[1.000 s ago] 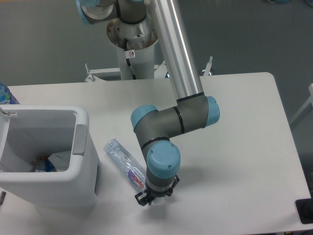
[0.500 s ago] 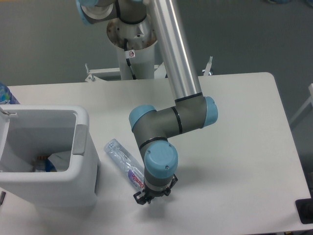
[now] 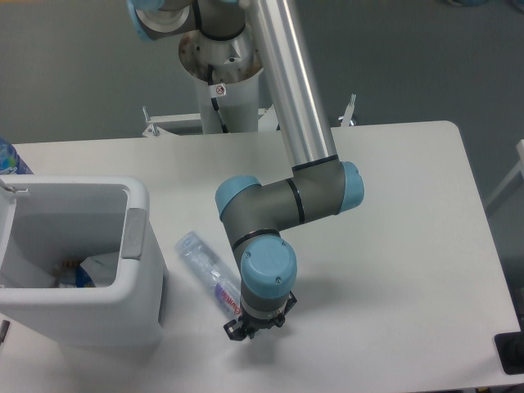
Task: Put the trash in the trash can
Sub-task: 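Close the gripper on the bottle's cap end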
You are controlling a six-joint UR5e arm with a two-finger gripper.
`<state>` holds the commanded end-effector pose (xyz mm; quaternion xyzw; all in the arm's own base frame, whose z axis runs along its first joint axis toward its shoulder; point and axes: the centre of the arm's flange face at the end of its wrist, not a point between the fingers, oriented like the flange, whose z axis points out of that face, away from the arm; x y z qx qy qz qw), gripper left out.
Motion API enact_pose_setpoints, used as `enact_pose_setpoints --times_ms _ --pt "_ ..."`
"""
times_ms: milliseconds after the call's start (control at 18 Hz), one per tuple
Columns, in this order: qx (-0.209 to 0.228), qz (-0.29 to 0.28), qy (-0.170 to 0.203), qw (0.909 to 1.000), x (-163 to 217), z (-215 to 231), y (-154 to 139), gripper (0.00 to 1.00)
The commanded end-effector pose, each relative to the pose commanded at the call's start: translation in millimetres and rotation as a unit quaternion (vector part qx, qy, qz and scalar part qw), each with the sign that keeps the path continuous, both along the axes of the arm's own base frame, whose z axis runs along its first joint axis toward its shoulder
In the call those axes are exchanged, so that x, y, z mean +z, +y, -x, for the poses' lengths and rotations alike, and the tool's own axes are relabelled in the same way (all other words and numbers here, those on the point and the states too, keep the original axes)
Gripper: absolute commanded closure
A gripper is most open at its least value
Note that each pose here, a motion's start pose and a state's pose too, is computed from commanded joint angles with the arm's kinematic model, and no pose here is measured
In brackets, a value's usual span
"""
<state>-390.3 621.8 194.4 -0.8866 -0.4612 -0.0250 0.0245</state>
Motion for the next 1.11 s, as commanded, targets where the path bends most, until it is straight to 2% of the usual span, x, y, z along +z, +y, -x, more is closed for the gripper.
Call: enact_pose_setpoints --times_ms 333,444,611,1000,1111 --pt "-0.001 -0.008 0.006 0.9999 13 1 2 0.74" --pt "-0.006 -0.015 0.013 0.9998 26 2 1 0.82" --pt "-0.013 -0.026 0.025 0.9993 45 3 0 0.83" --pt "-0.012 -0.078 0.076 0.9939 137 20 -7 0.82" --pt "-0.007 -0.101 0.104 0.9894 177 34 -11 0.82"
